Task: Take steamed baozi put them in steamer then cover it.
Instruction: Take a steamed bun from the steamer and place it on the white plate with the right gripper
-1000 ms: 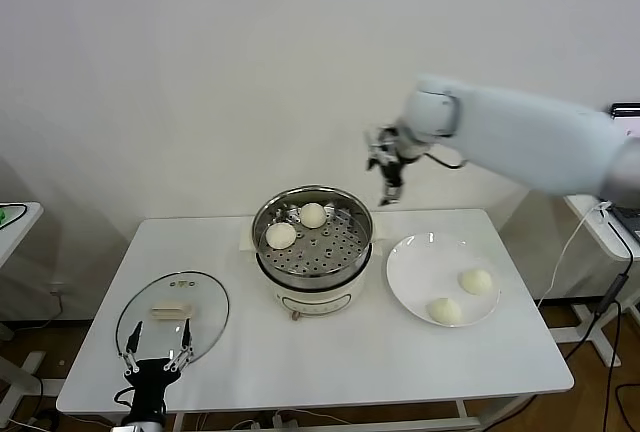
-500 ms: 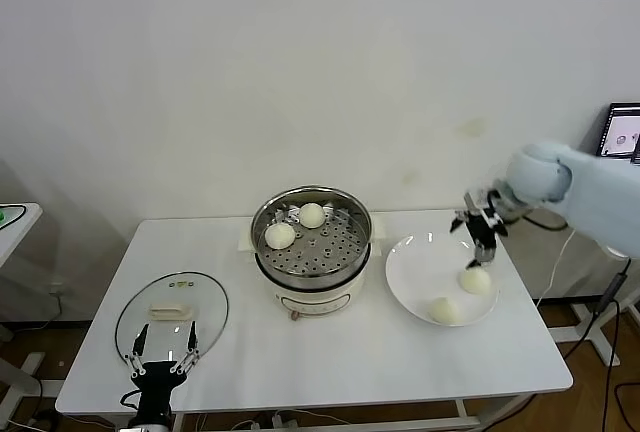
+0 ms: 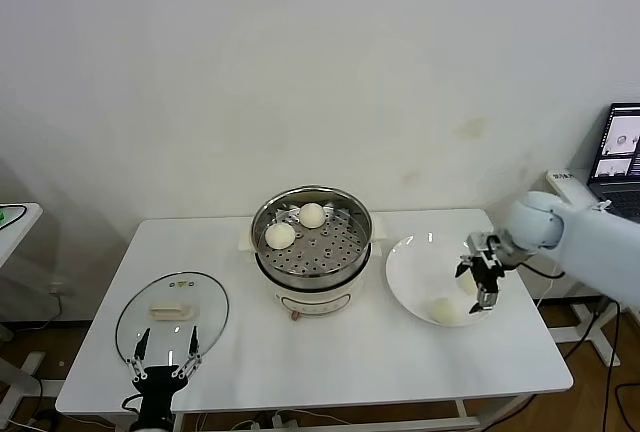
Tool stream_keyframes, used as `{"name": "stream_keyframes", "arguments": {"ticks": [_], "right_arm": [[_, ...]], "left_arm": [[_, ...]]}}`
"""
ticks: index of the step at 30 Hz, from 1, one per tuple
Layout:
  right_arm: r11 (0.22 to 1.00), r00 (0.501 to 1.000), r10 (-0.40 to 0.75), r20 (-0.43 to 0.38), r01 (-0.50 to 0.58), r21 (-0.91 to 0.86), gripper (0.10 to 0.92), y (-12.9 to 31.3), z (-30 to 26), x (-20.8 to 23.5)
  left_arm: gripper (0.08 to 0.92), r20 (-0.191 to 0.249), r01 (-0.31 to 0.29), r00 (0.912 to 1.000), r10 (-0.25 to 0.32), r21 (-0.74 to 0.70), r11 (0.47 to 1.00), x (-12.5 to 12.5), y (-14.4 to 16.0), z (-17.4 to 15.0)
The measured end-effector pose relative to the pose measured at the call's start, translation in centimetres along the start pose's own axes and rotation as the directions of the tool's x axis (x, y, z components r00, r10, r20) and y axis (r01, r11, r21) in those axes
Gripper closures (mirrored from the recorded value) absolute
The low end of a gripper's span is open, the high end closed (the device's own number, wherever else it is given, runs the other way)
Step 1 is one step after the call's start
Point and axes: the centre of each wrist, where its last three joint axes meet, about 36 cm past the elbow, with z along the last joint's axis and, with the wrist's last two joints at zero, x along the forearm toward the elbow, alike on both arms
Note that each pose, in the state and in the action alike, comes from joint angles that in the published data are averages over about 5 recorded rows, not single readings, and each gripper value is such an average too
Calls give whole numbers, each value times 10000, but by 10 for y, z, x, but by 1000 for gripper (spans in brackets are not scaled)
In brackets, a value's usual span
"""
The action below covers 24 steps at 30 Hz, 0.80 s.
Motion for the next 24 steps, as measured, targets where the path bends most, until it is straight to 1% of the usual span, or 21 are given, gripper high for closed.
{"name": "stream_keyframes", "arguments": {"ticks": [11, 24], "right_arm": [[9995, 9994, -313, 112, 314, -87, 200, -10, -12, -34], [9991, 9992, -390, 87, 391, -147, 199, -20, -21, -48]], "left_arm": [[177, -63, 59, 10000, -59, -55, 10000, 1, 1, 5], [177, -58, 110, 9999, -110, -78, 9999, 1, 3, 6]]}}
